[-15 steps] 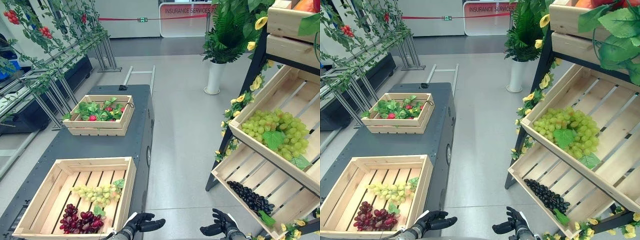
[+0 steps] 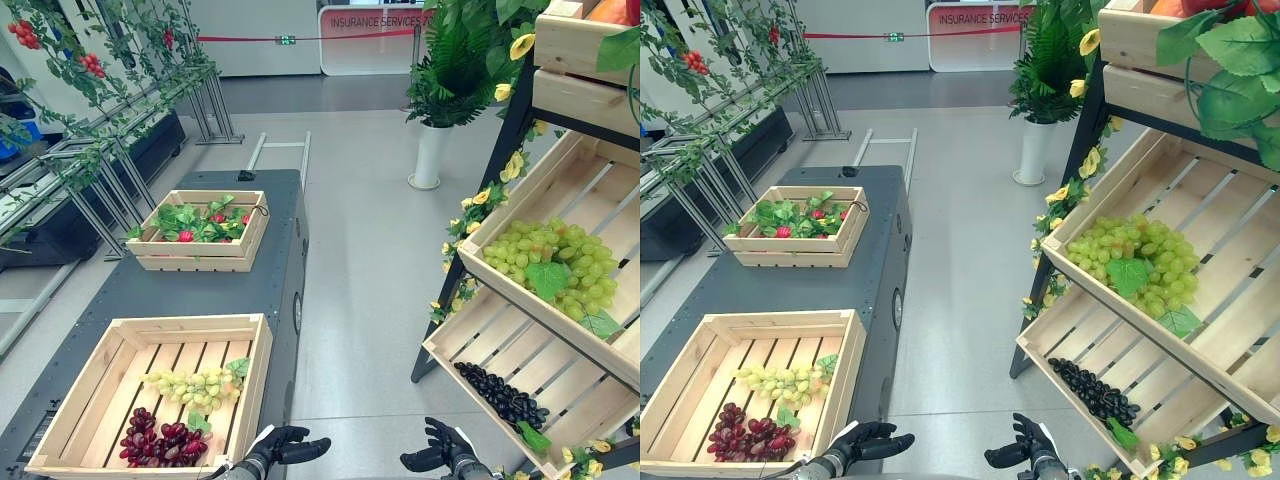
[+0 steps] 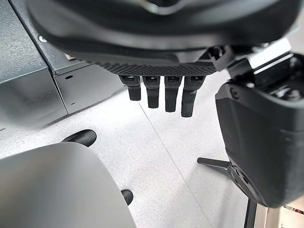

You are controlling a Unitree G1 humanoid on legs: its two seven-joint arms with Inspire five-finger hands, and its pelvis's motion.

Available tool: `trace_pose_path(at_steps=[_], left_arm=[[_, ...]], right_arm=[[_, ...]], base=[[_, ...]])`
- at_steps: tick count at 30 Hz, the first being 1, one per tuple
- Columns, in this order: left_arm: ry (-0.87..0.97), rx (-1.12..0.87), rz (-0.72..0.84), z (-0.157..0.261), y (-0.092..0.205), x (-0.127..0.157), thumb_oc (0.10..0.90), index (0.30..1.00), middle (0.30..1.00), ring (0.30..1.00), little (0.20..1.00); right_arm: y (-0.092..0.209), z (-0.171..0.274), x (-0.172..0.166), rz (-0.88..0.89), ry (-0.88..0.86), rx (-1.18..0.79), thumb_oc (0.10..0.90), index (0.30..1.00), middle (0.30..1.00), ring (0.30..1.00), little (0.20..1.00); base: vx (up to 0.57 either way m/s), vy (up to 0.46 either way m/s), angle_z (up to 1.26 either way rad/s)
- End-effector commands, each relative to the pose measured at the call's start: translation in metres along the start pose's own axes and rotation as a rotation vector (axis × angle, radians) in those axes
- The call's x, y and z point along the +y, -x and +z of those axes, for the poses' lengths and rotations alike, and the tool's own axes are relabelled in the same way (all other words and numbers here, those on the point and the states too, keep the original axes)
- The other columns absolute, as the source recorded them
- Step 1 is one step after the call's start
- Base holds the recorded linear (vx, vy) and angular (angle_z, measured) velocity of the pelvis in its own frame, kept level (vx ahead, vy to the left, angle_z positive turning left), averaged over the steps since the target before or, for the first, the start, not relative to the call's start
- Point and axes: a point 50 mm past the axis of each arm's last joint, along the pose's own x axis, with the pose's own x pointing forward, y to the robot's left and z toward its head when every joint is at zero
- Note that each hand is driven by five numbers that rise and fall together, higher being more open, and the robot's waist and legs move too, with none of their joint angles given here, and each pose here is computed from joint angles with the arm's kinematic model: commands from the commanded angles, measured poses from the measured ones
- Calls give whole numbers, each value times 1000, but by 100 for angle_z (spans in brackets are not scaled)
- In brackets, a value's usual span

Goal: Pick up the fruits from the basket on one side to the basket on the other side

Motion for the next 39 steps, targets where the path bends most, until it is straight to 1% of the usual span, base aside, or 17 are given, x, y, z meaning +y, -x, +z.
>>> trace_pose_path(at_steps=[1,7,10,11,12,14,17,18,19,22,24,25,26,29,31,33,39], left_arm=[[-75,-119,-33,34,-10,-10,800,900,900,900,900],[-186,-289,-38,58,-10,-10,800,900,900,900,900],[-217,-442,32,78,-6,-4,800,900,900,900,900],[-196,-547,109,96,-2,9,800,900,900,900,900],[-179,-585,141,103,0,15,800,900,900,900,900],[-108,-715,251,128,11,41,800,900,900,900,900],[-56,-896,396,154,33,72,800,900,900,900,900],[-58,-947,441,161,41,80,800,900,900,900,900],[-58,-946,441,161,41,81,800,900,900,900,900],[-103,-1107,652,181,81,126,800,900,900,900,900],[-106,-1123,727,185,94,146,800,900,900,900,900],[-107,-1122,736,186,95,149,800,900,900,900,900],[-149,-1102,834,187,106,168,800,900,900,900,900],[-215,-1051,917,184,116,188,800,900,900,900,900],[-308,-940,995,177,123,208,800,900,900,900,900],[-346,-870,1048,169,129,223,800,900,900,900,900],[-465,-766,1157,158,143,246,800,900,900,900,900]], right_arm=[[-7,23,0,-1,14,-66,800,900,900,900,900],[-9,27,-2,2,19,-65,800,900,900,900,900],[-10,30,-6,6,24,-68,800,900,900,900,900],[-10,32,-10,5,31,-71,800,900,900,900,900],[-10,33,-13,3,31,-72,800,900,900,900,900],[-11,35,-21,-5,31,-75,800,900,900,900,900],[-10,34,-29,-19,25,-72,800,900,900,900,900],[-9,33,-30,-24,18,-72,800,900,900,900,900],[-9,33,-30,-24,18,-72,800,900,900,900,900],[-6,25,-31,-40,8,-72,800,900,900,900,900],[-5,23,-31,-44,11,-72,800,900,900,900,900],[-5,23,-31,-45,11,-72,800,900,900,900,900],[-4,19,-31,-48,14,-68,800,900,900,900,900],[-3,17,-32,-51,13,-62,800,900,900,900,900],[-3,16,-34,-54,19,-57,800,900,900,900,900],[-3,16,-38,-58,21,-52,800,900,900,900,900],[-4,25,-47,-59,41,-69,800,900,900,900,900]], base=[[0,0,0],[0,0,0],[0,0,0],[0,0,0],[-38,30,-1],[-38,26,0],[-24,13,8],[-13,4,5],[-10,1,5],[-17,13,10],[-14,18,19],[-6,28,14],[4,28,10],[7,26,15],[9,41,13],[4,58,19],[-25,72,28]])
